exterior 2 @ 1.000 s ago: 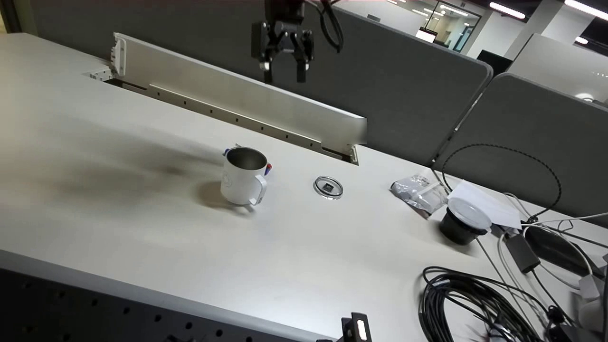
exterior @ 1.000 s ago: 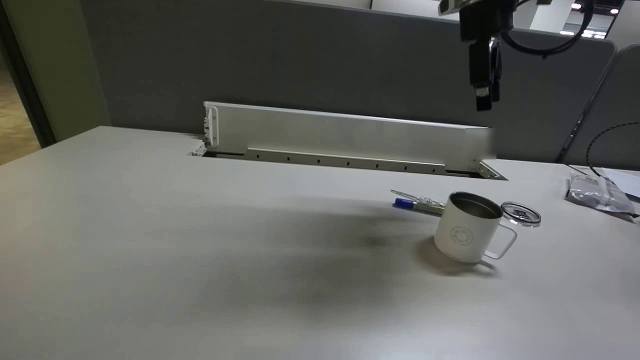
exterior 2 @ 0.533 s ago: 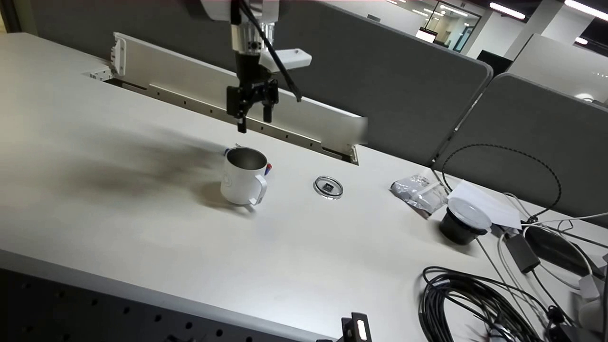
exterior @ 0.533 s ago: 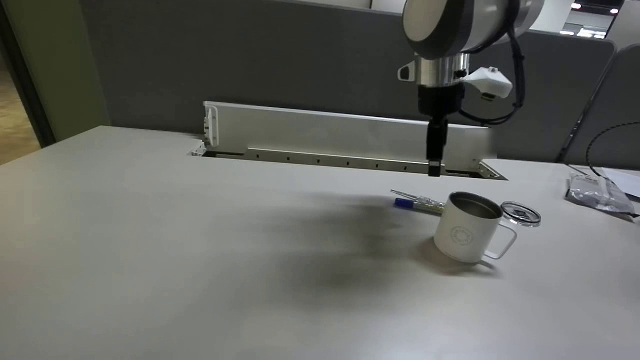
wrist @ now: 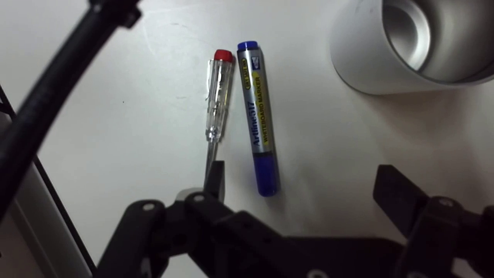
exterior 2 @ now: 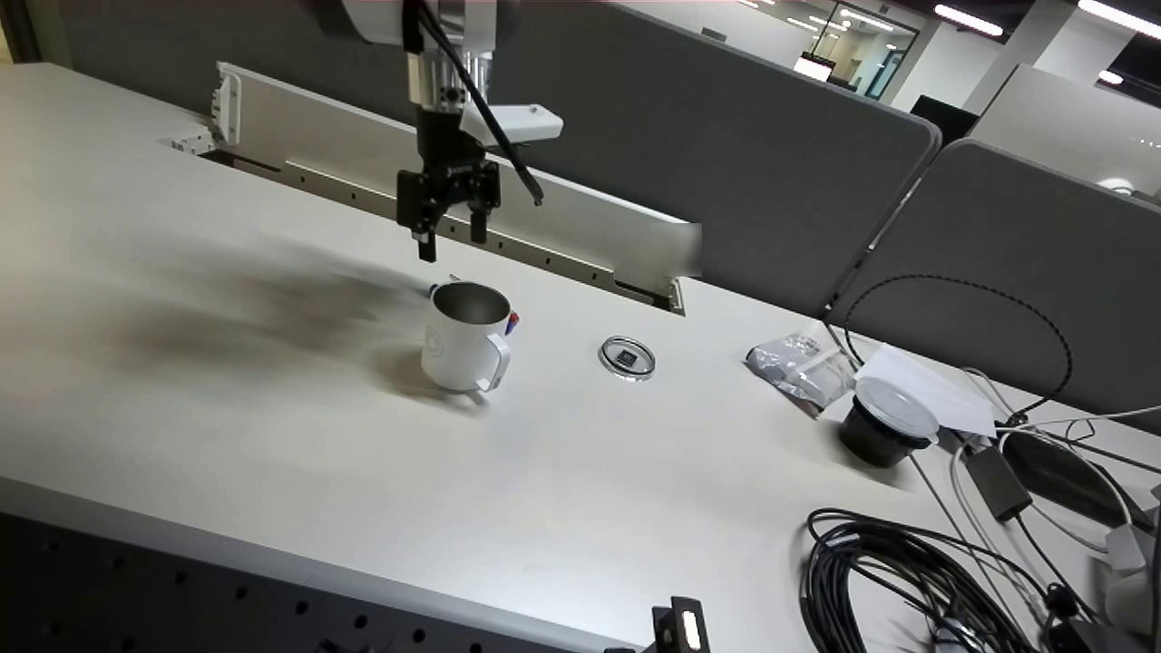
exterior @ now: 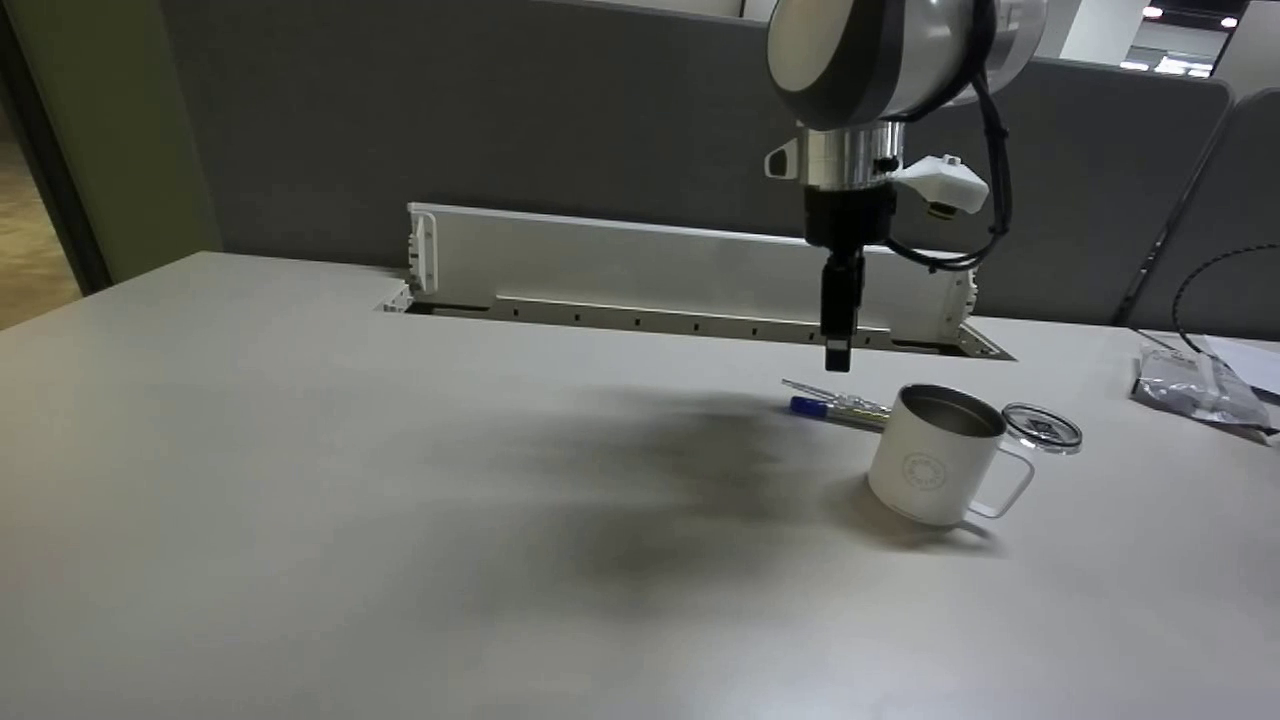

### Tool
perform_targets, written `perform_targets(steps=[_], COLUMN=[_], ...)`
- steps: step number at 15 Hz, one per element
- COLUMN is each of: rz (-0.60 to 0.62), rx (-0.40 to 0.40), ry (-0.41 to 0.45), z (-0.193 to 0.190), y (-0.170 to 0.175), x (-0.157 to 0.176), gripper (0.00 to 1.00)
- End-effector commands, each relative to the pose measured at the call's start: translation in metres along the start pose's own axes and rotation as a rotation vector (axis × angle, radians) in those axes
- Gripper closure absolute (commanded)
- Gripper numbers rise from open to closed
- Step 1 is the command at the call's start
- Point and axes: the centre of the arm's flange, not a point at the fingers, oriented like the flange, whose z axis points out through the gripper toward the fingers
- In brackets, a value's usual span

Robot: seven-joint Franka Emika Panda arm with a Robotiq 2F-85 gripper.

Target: Pick the marker and the pen one at a time and put them in the cup

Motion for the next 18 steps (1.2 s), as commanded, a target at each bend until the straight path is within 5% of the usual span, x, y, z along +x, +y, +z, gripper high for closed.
perform_targets(steps=[1,5,8,9,15,18], rz=[-0.007,0.001,0.021,0.023,-0.035,-0.057], rx=[-0.031,-0.016,0.067,0.065,-0.141,-0.145], ry=[0.068,0.119,0.155,0.172,0.191,0.201], z=[0.021,0.054,0.068,0.068,0.062,0.066], y=[0.006,0.008,0.003,-0.001,-0.004,0.002], x=[-0.004,-0.012,-0.015,-0.014,-0.016,-0.023], gripper=[0.0,0.0,0.0,0.25,0.57,0.74])
